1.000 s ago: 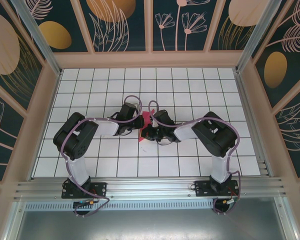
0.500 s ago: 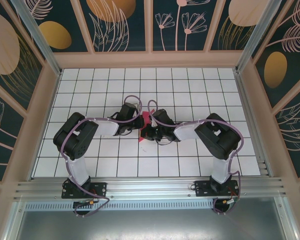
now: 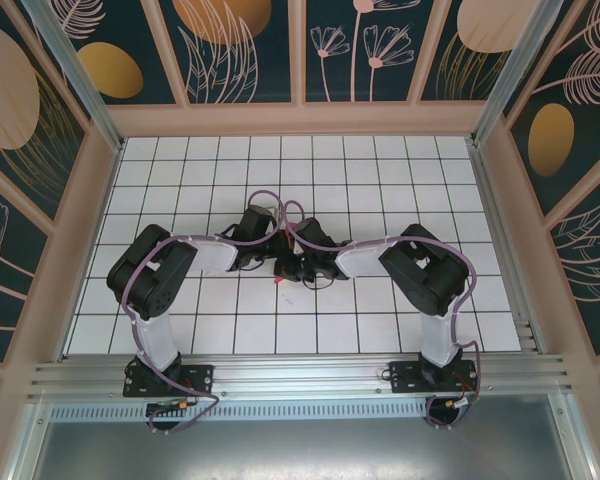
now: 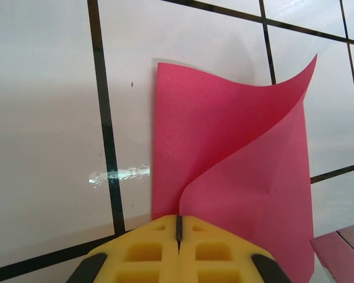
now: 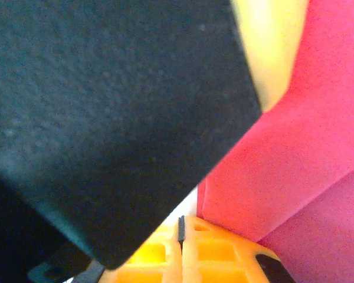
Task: Fold a paper plane with a square sheet of paper (pick it up from the middle)
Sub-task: Fourth fold the wing at the center of the table.
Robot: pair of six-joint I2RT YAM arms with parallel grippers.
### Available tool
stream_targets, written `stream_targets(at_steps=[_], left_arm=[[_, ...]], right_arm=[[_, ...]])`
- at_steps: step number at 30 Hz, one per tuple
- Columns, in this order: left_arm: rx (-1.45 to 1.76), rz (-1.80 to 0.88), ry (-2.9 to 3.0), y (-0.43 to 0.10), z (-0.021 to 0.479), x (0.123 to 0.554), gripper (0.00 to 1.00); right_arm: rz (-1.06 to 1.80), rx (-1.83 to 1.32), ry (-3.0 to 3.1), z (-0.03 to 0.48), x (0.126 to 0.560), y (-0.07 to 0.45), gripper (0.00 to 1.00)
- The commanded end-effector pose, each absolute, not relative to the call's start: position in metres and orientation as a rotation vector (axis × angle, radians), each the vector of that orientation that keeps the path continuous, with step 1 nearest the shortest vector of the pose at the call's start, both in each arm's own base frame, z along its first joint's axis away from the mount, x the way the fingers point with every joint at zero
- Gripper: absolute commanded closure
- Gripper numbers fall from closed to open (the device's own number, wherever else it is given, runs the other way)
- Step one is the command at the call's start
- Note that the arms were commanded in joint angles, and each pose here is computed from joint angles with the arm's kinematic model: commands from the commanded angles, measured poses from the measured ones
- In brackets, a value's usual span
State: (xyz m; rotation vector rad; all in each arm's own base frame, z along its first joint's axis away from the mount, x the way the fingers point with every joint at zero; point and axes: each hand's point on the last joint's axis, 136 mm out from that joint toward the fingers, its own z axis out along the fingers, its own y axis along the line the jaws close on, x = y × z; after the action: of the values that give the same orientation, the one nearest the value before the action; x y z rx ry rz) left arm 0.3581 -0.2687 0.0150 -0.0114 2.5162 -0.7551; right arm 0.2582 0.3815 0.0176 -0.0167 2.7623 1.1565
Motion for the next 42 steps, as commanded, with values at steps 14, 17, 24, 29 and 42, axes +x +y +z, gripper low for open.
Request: stream_targets(at_steps=[14,17,24,29,42], left_arm=[[-0.032,-0.718,2.633,-0.261,-0.014,0.338,1.00],[-0.024,-0.738,2.632,-0.263,-0.013,0.337,1.00],[-0.022,-0.739,2.646,-0.263,-0.018,0.334,1.00],[-0.032,-0.703,2.655,-0.259,-0.023,0.335,1.00],[-0.039,-0.687,2.657,-0.256,-0.023,0.335,1.00]], right_arm=[[1.138,-0.090,2.739,0.051,0.254,0.388,0.96],[1.106,-0.085,2.762,0.044,0.252,0.387,0.96],[1.030,-0.079,2.809,0.028,0.243,0.381,0.96],[0.980,-0.043,2.852,0.001,0.243,0.373,0.96],[1.023,-0.018,2.836,0.016,0.243,0.370,0.97]])
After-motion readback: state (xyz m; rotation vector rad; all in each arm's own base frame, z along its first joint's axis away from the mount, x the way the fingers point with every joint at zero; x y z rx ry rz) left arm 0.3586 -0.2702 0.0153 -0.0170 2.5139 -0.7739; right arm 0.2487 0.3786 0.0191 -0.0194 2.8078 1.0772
